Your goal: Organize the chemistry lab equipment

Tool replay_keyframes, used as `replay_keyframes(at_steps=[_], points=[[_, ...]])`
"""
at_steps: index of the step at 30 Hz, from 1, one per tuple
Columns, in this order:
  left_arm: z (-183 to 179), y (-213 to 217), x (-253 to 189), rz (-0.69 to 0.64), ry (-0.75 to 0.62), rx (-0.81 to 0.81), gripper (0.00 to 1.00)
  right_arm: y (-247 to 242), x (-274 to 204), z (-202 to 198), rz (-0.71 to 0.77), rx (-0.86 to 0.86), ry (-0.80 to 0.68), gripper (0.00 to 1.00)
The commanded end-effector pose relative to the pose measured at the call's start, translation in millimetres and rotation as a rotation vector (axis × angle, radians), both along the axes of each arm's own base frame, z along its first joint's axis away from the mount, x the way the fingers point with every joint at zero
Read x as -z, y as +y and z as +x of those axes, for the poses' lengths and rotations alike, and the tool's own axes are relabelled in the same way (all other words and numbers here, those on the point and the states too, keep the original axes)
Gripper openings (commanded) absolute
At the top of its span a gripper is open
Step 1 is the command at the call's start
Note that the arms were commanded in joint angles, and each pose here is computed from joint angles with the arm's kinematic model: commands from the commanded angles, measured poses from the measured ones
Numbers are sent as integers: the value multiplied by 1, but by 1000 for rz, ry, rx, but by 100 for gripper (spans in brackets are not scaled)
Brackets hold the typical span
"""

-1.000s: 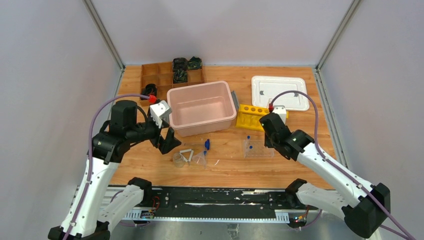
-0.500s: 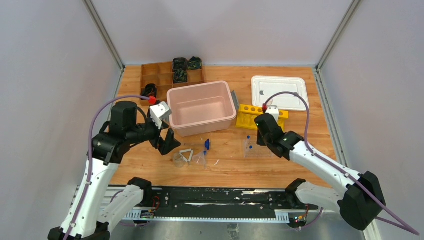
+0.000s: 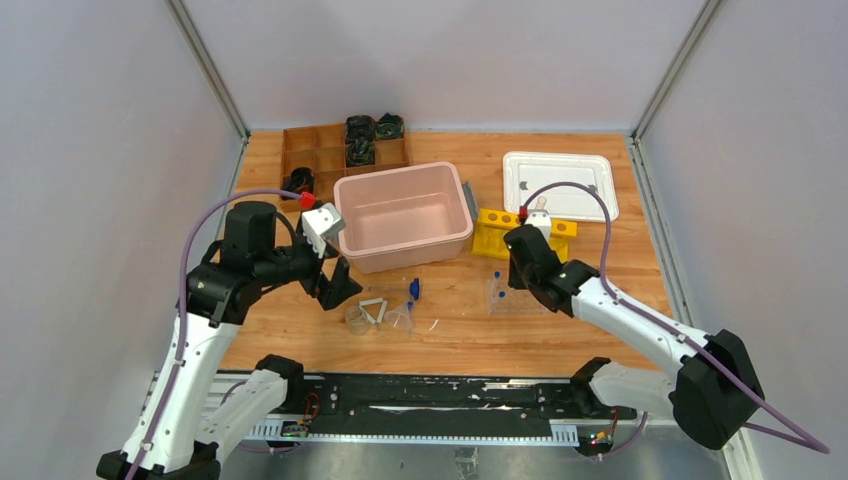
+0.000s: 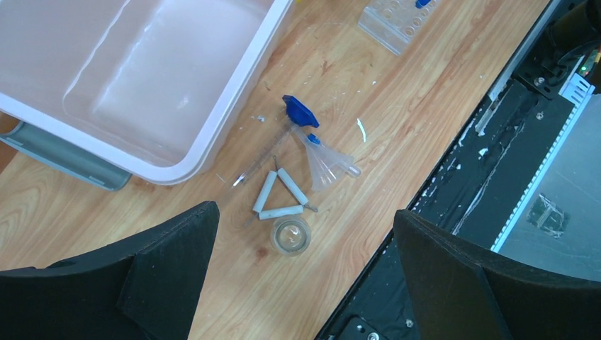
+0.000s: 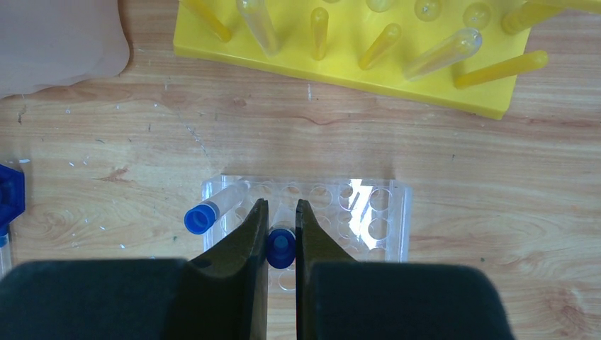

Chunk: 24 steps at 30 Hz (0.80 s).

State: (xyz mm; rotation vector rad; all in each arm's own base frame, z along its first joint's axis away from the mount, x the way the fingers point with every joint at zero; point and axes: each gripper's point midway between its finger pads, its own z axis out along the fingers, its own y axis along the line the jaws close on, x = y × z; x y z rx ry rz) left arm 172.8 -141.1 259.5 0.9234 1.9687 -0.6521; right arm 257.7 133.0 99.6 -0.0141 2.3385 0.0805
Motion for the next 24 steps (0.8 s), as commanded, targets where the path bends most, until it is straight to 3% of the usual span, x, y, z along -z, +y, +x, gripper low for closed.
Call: replay_keyframes(at_steps=[1,12,24], points=[[1,-2,-8,-7,-20,16,100,-2,9,2,-11,7,18,0],[2,-2,-11,-6,-31,10,100,-6,22,-1,-39,12,46,0],[3,-1,-13,-5,-36,5,100,-8,-3,-3,-14,-5,-7,0]])
